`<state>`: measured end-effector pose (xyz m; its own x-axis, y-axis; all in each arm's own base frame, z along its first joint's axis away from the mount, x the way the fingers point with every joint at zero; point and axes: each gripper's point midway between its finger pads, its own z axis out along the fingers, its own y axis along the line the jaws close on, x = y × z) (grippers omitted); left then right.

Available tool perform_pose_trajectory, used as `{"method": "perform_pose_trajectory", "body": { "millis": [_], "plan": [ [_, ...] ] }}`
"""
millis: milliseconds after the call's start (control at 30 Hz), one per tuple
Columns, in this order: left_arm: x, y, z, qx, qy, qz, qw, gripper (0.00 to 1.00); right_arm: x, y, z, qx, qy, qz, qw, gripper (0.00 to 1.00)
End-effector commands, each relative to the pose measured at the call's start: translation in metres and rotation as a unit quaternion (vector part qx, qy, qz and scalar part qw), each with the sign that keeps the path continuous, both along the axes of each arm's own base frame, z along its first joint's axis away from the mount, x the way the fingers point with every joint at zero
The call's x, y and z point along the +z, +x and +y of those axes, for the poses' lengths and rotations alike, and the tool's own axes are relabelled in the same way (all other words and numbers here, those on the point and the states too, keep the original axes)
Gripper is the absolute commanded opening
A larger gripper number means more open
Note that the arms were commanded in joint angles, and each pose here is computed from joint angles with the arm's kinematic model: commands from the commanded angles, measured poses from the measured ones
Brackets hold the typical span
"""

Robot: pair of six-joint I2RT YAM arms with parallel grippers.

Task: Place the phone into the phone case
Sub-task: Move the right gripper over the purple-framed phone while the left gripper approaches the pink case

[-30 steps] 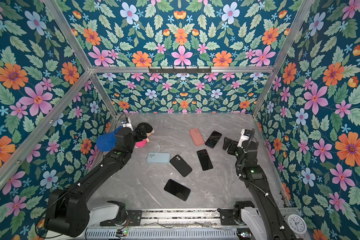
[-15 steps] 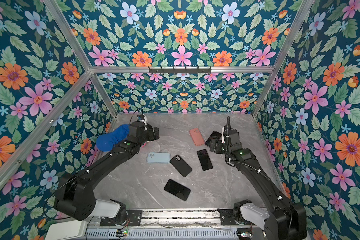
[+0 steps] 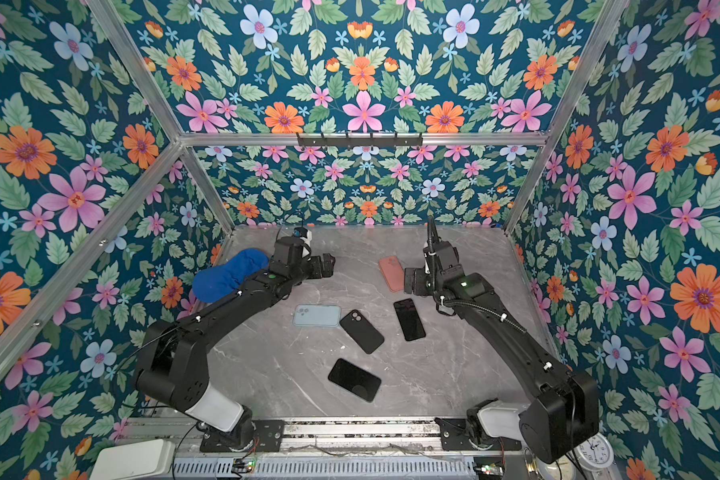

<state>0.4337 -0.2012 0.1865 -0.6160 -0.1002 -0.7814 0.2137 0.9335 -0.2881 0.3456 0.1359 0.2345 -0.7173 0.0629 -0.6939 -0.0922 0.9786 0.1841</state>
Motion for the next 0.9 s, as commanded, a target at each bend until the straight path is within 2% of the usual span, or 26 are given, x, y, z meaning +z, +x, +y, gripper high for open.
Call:
{"method": "perform_pose_trajectory", "body": {
  "millis": [0, 167, 500, 667, 767, 867],
  "plan": [
    [0.004, 0.003, -0.008, -0.012, -0.009, -0.003, 1.000, 1.00, 0.011, -0.011, -0.010, -0.020, -0.035, -0.001, 0.999, 0.99],
    [0.004, 0.007, -0.014, -0.022, -0.013, -0.004, 1.000, 1.00, 0.023, -0.024, -0.011, -0.035, -0.035, -0.016, 0.999, 0.99],
    [0.008, 0.001, -0.022, -0.047, -0.029, -0.003, 0.998, 1.00, -0.019, -0.026, -0.018, -0.032, -0.060, 0.010, 0.998, 0.99],
    [0.011, -0.007, -0.022, -0.061, -0.030, -0.009, 0.998, 1.00, -0.030, -0.021, -0.048, -0.066, -0.054, 0.022, 0.996, 0.99],
    [0.012, -0.009, -0.023, -0.065, -0.030, -0.010, 0.997, 1.00, -0.016, -0.016, -0.065, -0.085, -0.046, 0.005, 0.995, 0.99],
    [0.014, -0.009, -0.024, -0.069, -0.032, -0.012, 0.997, 1.00, 0.010, -0.011, -0.057, -0.073, -0.030, -0.020, 0.997, 0.99]
  ]
}}
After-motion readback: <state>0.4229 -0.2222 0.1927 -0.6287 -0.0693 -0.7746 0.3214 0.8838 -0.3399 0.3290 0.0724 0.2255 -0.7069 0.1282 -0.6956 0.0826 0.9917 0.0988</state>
